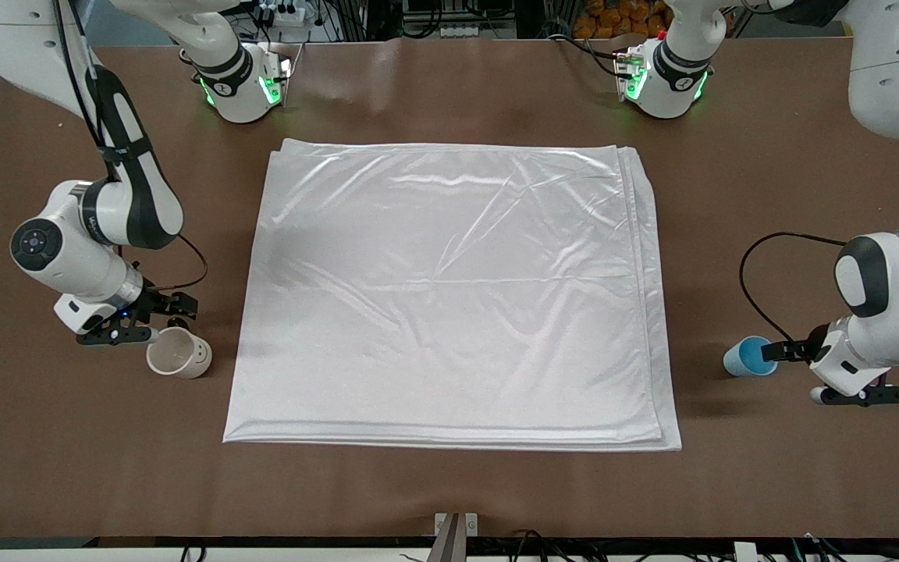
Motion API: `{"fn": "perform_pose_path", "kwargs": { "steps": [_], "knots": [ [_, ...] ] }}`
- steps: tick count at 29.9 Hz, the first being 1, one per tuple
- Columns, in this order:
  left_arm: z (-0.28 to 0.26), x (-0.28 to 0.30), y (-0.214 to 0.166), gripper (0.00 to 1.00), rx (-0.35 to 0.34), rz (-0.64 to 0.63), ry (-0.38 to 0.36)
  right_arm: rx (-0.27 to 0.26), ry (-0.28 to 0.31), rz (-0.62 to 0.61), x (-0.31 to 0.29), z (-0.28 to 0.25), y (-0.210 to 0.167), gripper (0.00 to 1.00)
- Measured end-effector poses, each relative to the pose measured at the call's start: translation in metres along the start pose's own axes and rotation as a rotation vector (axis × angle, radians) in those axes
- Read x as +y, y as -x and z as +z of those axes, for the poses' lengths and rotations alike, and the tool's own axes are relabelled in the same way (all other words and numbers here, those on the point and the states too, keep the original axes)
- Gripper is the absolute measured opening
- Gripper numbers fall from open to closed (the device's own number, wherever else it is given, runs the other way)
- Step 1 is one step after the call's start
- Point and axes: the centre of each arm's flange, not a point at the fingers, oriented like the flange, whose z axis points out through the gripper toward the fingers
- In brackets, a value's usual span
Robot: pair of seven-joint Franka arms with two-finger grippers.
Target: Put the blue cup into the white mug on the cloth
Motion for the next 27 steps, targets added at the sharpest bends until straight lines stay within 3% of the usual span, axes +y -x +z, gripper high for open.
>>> {"fn": "perform_pose_path", "kwargs": {
  "steps": [7,8,15,22,27],
  "knots": [
    [0.003,0.000,0.000,0.44,-0.003,0.000,0.000,0.014,0.000,-0.003,-0.001,-0.005,-0.005,0.19],
    [0.002,0.000,0.000,0.35,-0.002,0.000,0.000,0.019,-0.001,-0.005,-0.003,-0.007,-0.007,0.19],
    [-0.007,0.001,-0.004,0.05,0.017,0.000,0.002,0.016,-0.025,-0.032,-0.025,-0.052,-0.023,0.19],
    [-0.032,-0.001,-0.009,0.04,0.058,-0.002,-0.002,-0.008,-0.050,0.002,-0.079,-0.134,-0.039,0.19],
    [-0.057,0.000,-0.009,0.04,0.089,-0.005,-0.002,0.002,-0.065,0.042,-0.156,-0.176,-0.044,0.19]
  ]
}}
